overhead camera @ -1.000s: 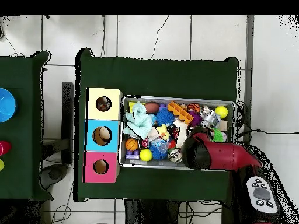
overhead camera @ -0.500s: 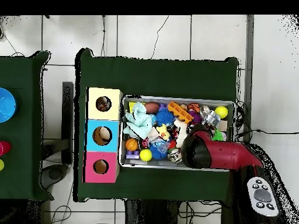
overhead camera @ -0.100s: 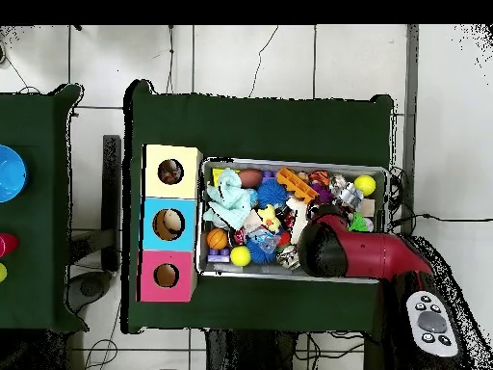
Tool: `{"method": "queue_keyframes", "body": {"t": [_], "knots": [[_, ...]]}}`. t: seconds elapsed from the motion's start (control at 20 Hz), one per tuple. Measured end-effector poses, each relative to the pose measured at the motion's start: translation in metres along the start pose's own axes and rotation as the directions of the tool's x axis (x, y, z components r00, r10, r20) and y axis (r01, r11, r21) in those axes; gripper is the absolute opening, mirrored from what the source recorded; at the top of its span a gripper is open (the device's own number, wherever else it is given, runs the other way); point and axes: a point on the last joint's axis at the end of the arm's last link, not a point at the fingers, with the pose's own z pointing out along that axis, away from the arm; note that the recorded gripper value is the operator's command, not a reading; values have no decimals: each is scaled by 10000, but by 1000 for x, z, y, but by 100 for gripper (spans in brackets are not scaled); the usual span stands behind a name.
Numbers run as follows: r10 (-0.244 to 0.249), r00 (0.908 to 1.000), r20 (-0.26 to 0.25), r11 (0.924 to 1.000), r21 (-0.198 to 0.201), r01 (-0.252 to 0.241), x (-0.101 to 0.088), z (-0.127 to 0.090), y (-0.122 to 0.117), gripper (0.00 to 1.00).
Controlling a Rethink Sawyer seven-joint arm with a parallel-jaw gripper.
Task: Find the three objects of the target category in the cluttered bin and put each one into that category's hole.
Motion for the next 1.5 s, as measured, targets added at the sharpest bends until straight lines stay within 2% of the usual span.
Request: {"method": "queue_keyframes", "body": {"t": [0.35,0.75,1.1,1.5], "knots": [[185,9998,43,9997,-159,-184,-1,5,-8,100],[879,9961,59,9957,-301,-877,4,19,-56,100],[1141,9933,-156,9931,-243,-1144,21,30,-89,100],[1093,9934,-349,9934,-310,-1104,32,33,-87,100]]}}
